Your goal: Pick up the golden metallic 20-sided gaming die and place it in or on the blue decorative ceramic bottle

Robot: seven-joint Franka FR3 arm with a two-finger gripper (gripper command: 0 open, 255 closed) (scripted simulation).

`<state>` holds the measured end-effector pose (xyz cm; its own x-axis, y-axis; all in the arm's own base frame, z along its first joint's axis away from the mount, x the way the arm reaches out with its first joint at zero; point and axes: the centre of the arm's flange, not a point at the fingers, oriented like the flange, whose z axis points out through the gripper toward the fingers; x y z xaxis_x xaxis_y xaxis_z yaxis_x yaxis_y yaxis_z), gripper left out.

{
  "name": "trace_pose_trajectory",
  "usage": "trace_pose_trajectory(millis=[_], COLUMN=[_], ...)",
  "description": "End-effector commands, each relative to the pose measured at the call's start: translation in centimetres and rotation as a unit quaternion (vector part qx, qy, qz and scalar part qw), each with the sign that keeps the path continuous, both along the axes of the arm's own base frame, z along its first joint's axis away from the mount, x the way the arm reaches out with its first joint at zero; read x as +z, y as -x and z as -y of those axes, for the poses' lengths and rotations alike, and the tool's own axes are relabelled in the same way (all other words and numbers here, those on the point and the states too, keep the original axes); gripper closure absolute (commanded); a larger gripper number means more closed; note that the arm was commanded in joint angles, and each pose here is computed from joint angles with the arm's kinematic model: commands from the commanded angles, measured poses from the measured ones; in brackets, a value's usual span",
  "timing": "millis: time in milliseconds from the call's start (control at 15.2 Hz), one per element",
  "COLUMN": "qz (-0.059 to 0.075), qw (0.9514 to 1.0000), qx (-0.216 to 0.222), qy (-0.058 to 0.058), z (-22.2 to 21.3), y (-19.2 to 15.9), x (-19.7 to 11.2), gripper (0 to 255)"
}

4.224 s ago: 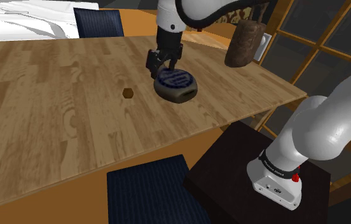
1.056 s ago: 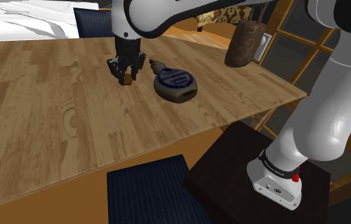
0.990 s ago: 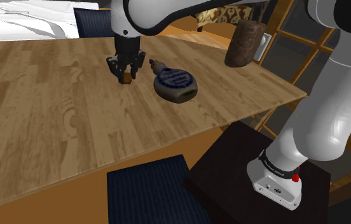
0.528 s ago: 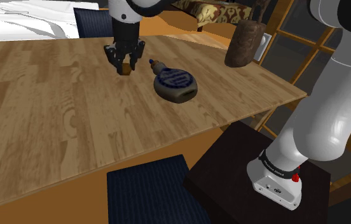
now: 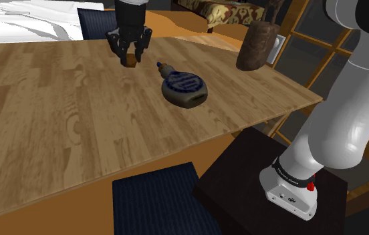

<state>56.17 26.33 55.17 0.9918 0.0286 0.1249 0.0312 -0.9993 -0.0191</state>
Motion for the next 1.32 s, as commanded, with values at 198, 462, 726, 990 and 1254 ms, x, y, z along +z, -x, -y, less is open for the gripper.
trace_pose_trajectory(millis=[198, 462, 726, 990, 1254], qz=[0.0, 0.0, 0.0, 0.0, 0.0], qw=[1.0, 1.0, 1.0, 1.0, 1.0], qx=[0.0, 0.0, 0.0, 0.0, 0.0], qy=[0.0, 0.0, 0.0, 0.0, 0.0], z=[0.1, 0.1, 0.1, 3.8, 8.6], y=[0.0, 0.0, 0.0, 1.5, 3.6], x=[2.7, 4.8, 6.9, 7.3, 7.5], gripper=[255, 255, 255, 255, 255])
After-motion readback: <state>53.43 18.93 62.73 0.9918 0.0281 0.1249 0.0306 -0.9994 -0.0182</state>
